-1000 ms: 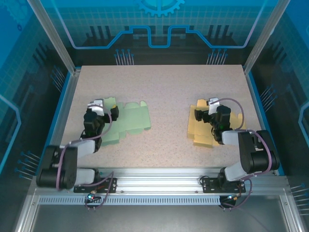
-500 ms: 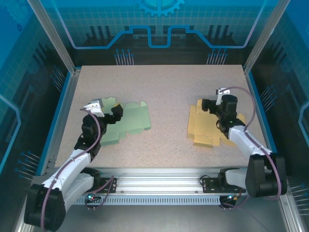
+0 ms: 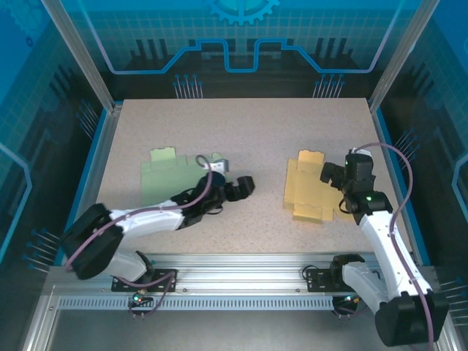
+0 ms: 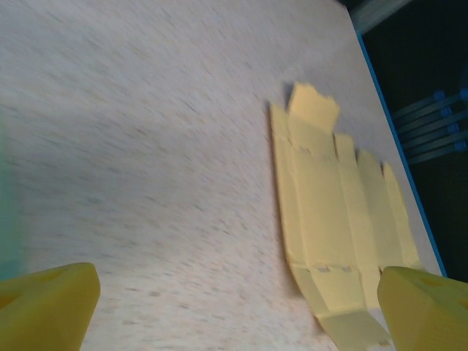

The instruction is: Fold the paper box

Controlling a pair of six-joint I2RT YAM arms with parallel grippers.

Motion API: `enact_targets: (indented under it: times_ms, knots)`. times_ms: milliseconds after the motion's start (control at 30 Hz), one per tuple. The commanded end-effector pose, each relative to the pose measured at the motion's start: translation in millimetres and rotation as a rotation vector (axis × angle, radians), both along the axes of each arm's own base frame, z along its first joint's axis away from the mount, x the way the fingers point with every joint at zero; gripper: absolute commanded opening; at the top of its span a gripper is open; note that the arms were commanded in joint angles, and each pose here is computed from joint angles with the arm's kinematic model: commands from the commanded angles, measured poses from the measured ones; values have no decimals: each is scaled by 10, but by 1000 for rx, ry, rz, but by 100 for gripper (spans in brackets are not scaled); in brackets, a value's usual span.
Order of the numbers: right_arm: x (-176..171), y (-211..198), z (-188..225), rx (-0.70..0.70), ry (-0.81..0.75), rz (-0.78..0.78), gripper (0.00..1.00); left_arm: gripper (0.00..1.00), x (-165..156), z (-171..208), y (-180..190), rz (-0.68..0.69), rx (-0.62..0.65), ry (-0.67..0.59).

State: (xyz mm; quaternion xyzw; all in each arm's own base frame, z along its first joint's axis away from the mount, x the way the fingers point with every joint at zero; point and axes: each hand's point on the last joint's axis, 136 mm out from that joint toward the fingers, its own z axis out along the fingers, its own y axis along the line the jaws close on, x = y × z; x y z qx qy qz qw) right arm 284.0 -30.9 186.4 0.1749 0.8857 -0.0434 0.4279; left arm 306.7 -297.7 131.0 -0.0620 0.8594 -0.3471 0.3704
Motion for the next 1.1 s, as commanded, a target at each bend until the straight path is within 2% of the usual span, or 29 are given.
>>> enact_targets:
  times_ms: [0, 200, 800, 1067]
  knots:
    - [-268, -67, -131, 14, 67, -52, 100, 99, -20, 6, -429, -64, -77, 62]
    - [-388, -89, -26, -14, 52, -42, 100, 93, -46, -370, -765, -74, -120, 203]
    - [-466, -104, 102, -12, -15, -50, 100, 74, -63, -779, -1443, -167, -111, 319]
    - [-495, -119, 135, -12, -32, -59, 100, 67, -147, -933, -1568, -179, -110, 390]
